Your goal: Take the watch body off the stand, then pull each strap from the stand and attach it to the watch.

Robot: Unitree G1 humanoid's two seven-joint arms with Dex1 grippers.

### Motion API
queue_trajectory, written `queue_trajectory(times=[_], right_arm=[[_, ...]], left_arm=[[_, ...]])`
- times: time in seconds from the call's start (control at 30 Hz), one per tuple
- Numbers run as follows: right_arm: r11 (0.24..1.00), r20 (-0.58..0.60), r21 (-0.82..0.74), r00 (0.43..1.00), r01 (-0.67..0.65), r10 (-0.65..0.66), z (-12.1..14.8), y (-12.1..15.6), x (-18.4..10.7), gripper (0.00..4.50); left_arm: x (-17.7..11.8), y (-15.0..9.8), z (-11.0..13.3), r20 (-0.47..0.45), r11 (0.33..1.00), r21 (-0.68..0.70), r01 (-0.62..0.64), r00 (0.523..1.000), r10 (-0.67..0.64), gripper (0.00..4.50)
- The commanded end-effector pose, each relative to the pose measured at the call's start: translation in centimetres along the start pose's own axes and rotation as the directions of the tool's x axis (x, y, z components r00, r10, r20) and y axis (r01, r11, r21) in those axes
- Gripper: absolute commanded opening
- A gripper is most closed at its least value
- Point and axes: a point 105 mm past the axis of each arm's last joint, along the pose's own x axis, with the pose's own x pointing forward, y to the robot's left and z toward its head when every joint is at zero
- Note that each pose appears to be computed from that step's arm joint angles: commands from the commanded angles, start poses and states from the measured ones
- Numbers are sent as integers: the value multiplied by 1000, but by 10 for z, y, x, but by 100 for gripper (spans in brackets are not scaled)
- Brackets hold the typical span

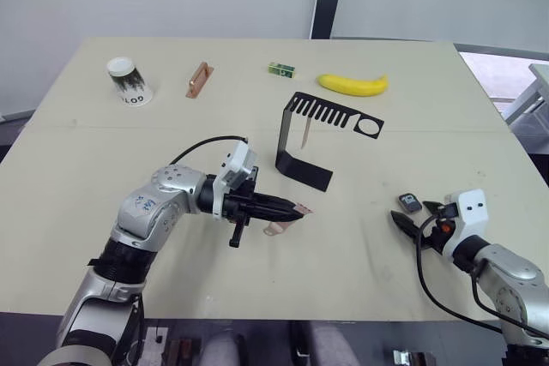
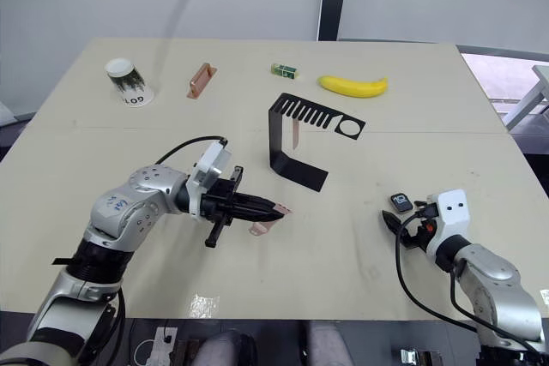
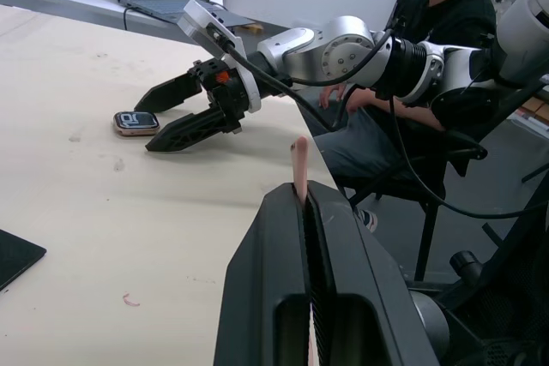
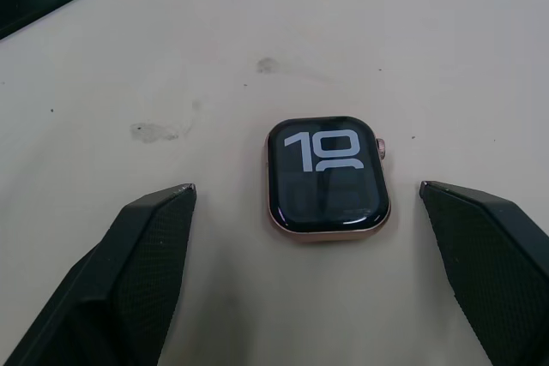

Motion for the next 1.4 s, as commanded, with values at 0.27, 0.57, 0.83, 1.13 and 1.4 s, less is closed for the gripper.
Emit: queue_trajectory(times=[0.27, 0.57, 0.83, 1.13, 1.4], right_arm=[[998, -6, 8, 998, 56, -56, -3, -7, 0, 324], [997, -2, 38, 998, 65, -65, -4, -3, 4, 324], [997, -6, 41, 998, 62, -62, -6, 0, 6, 324], [998, -8, 40, 999, 54, -53, -6, 1, 9, 269], [999, 6, 25, 999, 47, -47, 3, 1, 6, 152]], left_arm=[[0, -2, 8, 26, 1000, 22, -5, 1000, 4, 0], [1, -2, 8, 28, 1000, 23, -7, 1000, 7, 0], [2, -2, 8, 33, 1000, 19, -8, 999, 7, 0], [4, -1, 8, 37, 1000, 23, -9, 999, 8, 0], [2, -1, 8, 35, 1000, 23, -19, 999, 19, 0]])
